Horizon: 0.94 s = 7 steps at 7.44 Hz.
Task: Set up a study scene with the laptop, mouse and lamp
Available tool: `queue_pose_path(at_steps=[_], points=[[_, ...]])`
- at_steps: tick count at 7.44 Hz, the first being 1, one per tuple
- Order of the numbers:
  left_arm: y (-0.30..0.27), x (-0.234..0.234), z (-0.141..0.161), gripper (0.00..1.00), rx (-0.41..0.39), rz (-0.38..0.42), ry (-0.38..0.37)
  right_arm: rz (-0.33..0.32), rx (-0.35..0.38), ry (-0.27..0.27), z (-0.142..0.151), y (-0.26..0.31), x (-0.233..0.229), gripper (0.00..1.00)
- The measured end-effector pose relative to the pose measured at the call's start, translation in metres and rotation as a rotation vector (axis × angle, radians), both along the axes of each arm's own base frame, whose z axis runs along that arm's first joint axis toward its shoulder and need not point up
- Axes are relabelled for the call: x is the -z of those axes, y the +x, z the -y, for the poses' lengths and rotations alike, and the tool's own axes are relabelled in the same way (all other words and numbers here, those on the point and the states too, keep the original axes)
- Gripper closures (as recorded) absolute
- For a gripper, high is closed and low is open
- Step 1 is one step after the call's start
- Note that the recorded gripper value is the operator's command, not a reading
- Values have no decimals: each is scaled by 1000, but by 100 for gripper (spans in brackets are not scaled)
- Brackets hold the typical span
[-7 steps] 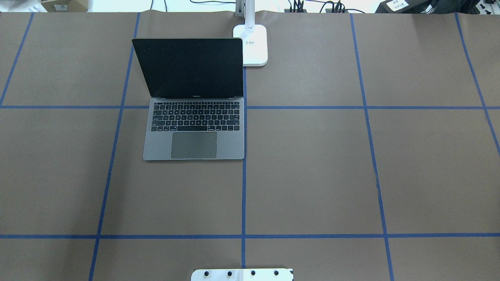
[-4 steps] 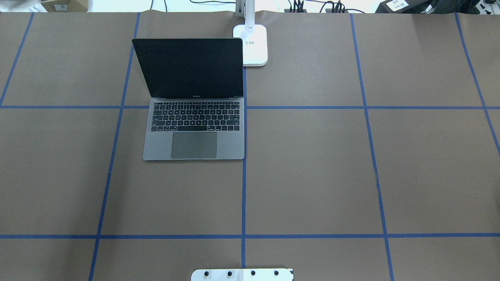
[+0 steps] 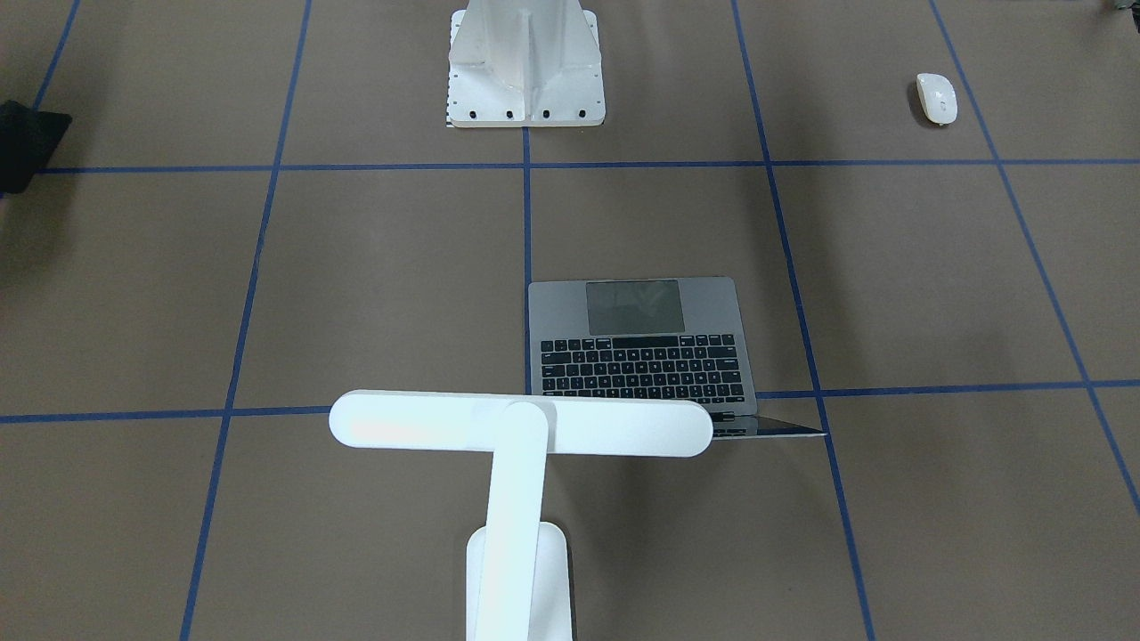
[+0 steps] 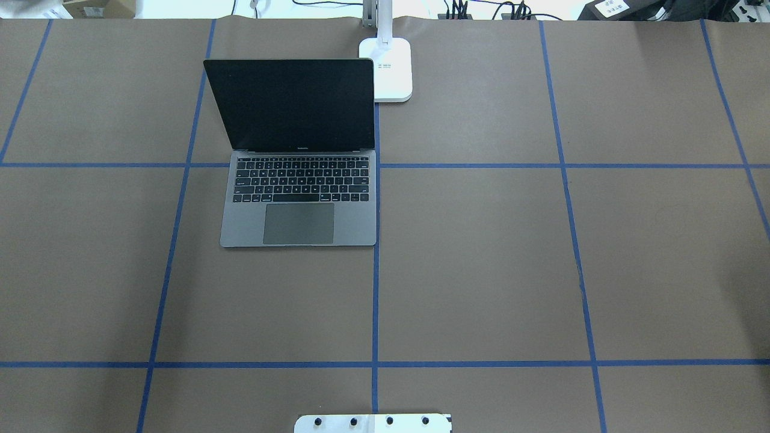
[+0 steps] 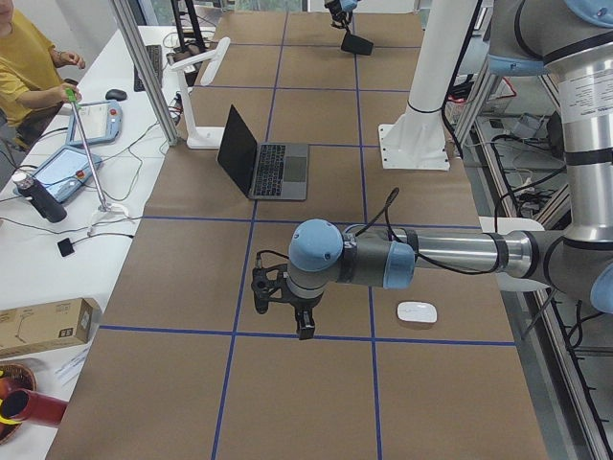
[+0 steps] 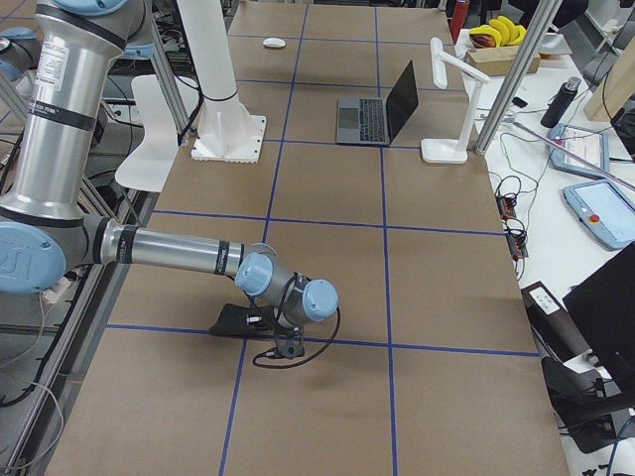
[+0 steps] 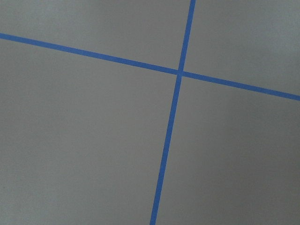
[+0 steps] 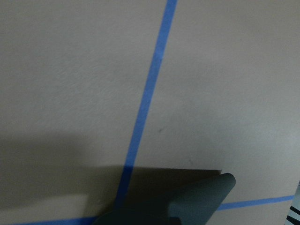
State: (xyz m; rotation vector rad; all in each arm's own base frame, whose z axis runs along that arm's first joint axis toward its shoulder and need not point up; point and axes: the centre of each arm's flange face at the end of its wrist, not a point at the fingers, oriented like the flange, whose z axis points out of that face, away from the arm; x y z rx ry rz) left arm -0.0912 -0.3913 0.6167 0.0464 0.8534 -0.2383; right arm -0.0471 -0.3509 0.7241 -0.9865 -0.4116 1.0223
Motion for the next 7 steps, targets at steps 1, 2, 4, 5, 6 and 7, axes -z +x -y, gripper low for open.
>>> queue_pose_path(at_steps=[1,2,4,5,6,7], points=[[0,-1,0,0,0,-1,-2,11,-33,35,31,-10,30,100],[0,-2,0,0,-1,-2,-4,30,-46,93,62,-20,58,100],[1,-3,0,0,-1,-3,-8,86,-47,245,110,-40,110,100],[1,-4,-1,0,-1,-4,-11,109,-55,305,128,-50,134,100],[1,-5,0,0,-1,-4,-13,120,-84,344,146,-65,165,100],[1,-5,0,0,0,-4,-15,123,-125,362,156,-87,200,100]])
